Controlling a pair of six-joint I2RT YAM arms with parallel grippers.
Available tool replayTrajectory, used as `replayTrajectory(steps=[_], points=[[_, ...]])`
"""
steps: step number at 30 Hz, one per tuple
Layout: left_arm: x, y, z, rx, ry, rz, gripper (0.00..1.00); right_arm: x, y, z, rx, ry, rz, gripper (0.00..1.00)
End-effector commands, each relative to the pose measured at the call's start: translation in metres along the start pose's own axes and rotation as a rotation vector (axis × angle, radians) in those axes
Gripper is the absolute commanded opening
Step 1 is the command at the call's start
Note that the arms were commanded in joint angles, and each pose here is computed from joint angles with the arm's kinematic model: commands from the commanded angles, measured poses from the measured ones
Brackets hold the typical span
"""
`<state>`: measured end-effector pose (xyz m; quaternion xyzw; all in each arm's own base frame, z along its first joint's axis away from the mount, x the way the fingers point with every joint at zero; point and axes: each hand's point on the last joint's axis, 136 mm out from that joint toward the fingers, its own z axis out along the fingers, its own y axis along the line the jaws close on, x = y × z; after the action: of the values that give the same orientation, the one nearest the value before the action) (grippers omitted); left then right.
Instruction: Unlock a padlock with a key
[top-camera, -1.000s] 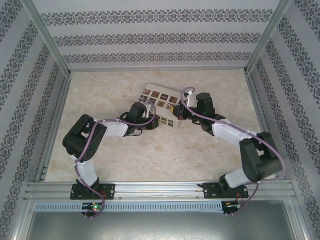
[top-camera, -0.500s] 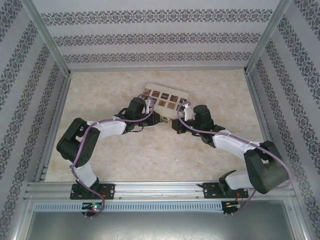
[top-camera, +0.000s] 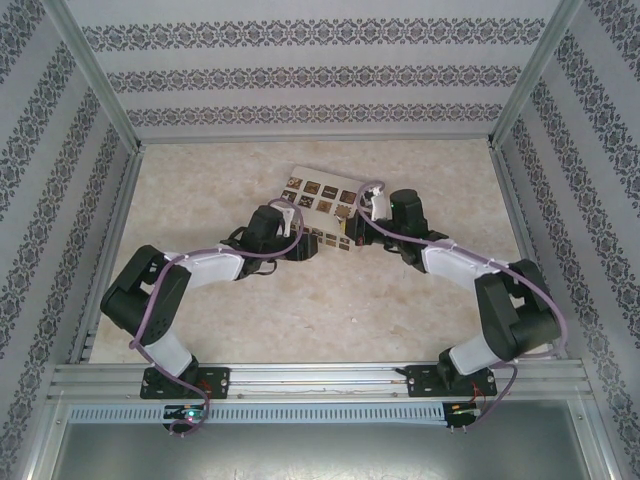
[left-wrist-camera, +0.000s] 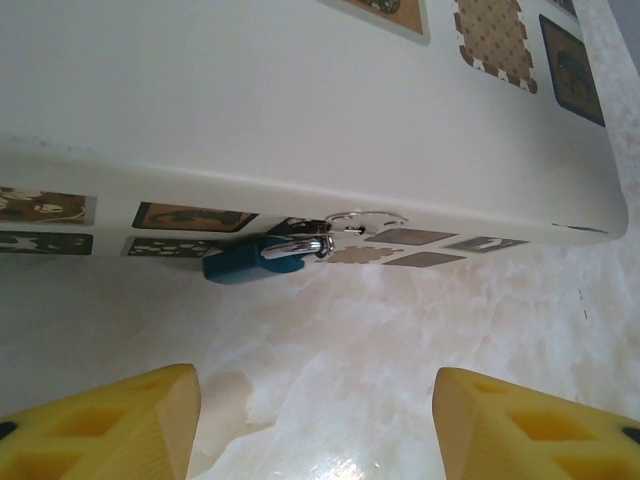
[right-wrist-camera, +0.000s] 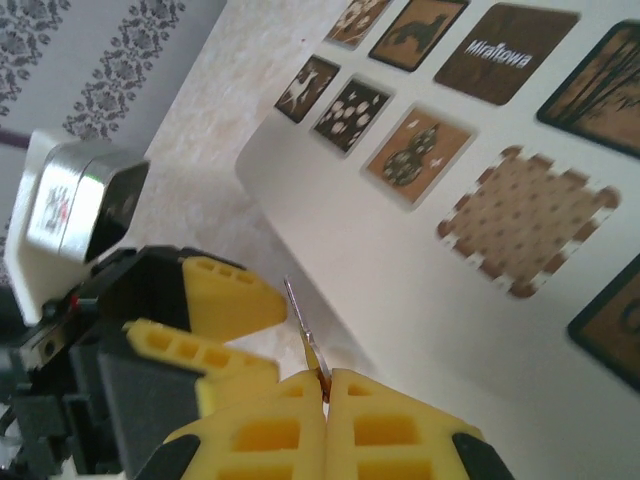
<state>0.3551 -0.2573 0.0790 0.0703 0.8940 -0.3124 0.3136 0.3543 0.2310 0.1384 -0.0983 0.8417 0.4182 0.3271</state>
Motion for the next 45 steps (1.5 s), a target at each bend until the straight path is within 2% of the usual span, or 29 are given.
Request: replayTrajectory(steps=[1,5,10,22,36,40,45], points=[[-0.011,-0.007,0.006,0.049,-0.051,0.070,0.65,-0.016,-0.001,0.005,-0.036,-0.011,0.006,0.00],[-0.011,-0.003,0.015,0.051,-0.041,0.083,0.65,-0.018,-0.021,0.012,0.002,0.002,0.041,0.00],[-0.012,0.000,0.023,0.043,-0.030,0.096,0.66,-0.003,-0.035,0.021,0.039,0.049,0.073,0.00],[-0.016,0.005,0.033,0.061,-0.039,0.070,0.66,0.040,-0.030,0.033,0.042,0.132,0.117,0.00],[-0.018,0.029,0.036,-0.074,-0.048,0.135,0.62,0.035,-0.024,0.033,0.041,0.119,0.107,0.00],[-0.017,0.028,0.038,-0.060,-0.053,0.147,0.61,0.035,-0.024,0.033,0.042,0.119,0.106,0.00],[-0.019,0.021,0.042,-0.014,-0.053,0.143,0.56,0.033,-0.023,0.033,0.040,0.116,0.105,0.00]])
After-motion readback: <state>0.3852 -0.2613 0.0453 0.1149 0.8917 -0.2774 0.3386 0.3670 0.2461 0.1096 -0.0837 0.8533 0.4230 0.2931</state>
